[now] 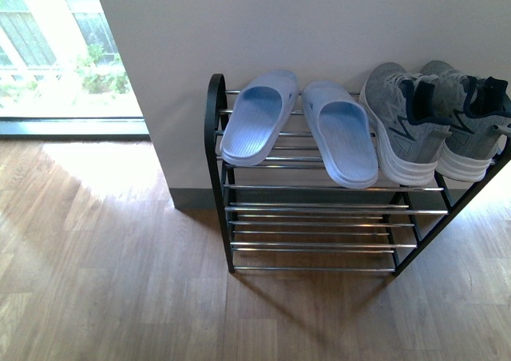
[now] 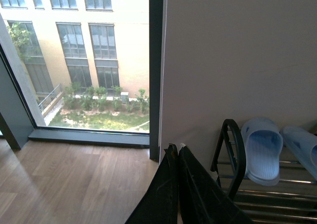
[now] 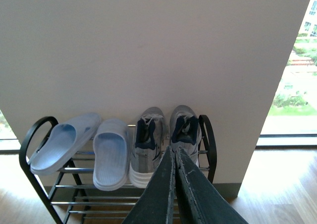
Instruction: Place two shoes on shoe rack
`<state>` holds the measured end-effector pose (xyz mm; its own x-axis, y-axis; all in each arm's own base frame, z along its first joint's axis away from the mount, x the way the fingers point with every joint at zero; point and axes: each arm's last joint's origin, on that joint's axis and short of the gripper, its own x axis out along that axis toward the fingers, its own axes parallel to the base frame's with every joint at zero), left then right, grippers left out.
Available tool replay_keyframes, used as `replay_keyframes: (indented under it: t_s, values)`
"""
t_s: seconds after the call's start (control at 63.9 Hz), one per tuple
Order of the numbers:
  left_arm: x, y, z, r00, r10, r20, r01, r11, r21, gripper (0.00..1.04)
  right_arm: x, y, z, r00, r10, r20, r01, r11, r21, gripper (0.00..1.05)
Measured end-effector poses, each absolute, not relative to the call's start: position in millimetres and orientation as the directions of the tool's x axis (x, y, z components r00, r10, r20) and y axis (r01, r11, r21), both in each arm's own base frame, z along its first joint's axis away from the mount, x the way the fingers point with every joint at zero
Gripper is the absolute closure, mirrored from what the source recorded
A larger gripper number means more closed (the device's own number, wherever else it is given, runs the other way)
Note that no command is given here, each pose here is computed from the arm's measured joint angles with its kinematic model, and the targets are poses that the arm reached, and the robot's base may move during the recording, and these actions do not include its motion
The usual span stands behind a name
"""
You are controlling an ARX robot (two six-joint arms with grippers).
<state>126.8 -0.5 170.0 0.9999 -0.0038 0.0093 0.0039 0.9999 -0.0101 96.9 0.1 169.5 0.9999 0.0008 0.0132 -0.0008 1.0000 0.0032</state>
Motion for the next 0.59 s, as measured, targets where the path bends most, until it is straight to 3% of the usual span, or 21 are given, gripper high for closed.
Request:
replay_keyframes:
  t_s: [0.595]
  values:
    - [111, 0, 171, 1.0, -0.004, 0.015, 0.004, 1.0, -0.01, 1.04, 97, 0, 169, 1.0, 0.001, 0.013, -0.001, 1.0, 0.003, 1.03]
